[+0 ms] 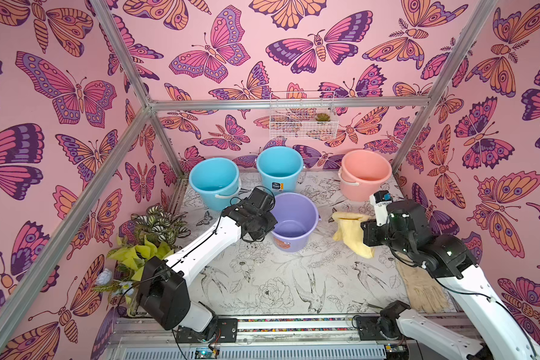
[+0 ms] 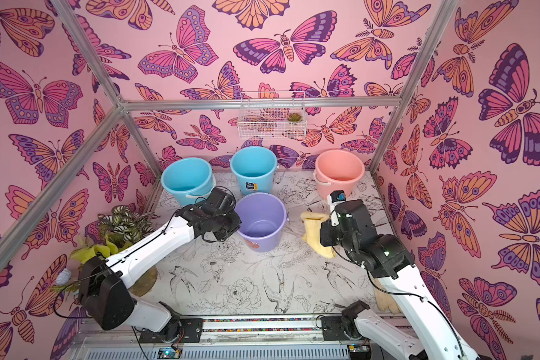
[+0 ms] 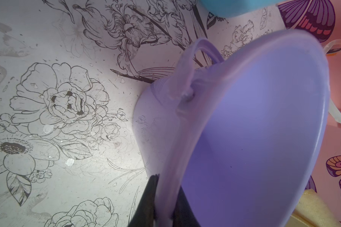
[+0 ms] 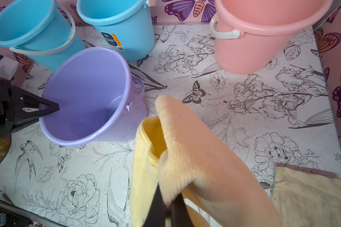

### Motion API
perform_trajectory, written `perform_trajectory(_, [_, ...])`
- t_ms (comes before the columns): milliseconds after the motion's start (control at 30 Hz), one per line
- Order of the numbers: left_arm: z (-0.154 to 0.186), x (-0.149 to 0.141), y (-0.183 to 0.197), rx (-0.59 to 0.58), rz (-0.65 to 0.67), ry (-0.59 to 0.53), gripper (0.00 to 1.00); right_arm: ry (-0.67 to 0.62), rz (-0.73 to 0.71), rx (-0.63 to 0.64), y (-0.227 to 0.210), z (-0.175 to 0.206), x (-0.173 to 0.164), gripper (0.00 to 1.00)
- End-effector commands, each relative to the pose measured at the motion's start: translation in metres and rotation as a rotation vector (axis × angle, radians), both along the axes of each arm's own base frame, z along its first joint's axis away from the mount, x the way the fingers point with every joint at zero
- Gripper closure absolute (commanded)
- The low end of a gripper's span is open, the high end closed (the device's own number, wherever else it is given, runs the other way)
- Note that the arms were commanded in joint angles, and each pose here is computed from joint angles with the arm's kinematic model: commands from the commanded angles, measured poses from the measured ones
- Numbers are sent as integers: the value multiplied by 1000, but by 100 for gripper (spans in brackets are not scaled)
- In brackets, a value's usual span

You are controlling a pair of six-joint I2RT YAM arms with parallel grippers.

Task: Wipe the inside of the bucket with a cloth
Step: Pick up the bucket from the center of the board.

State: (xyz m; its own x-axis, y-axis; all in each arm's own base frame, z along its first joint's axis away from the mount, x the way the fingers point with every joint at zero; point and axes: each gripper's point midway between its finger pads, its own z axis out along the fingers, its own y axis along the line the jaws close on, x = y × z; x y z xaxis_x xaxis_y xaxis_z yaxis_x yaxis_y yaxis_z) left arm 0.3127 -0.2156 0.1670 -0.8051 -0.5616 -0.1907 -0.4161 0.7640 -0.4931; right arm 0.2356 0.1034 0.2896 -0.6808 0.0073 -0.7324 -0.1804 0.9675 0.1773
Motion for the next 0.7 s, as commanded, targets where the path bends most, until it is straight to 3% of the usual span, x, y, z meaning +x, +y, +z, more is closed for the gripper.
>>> perform_trajectory(0, [-1, -4, 3, 45, -36, 8, 88, -38, 2, -7, -3, 17, -2, 100])
perform_trajectory(333, [11, -16, -13, 49, -271, 24, 100, -53, 93, 107, 20, 58, -5, 100])
perform_trajectory(667, [14, -29, -20, 86, -436, 37, 100, -27, 334, 325, 79, 114, -10, 100])
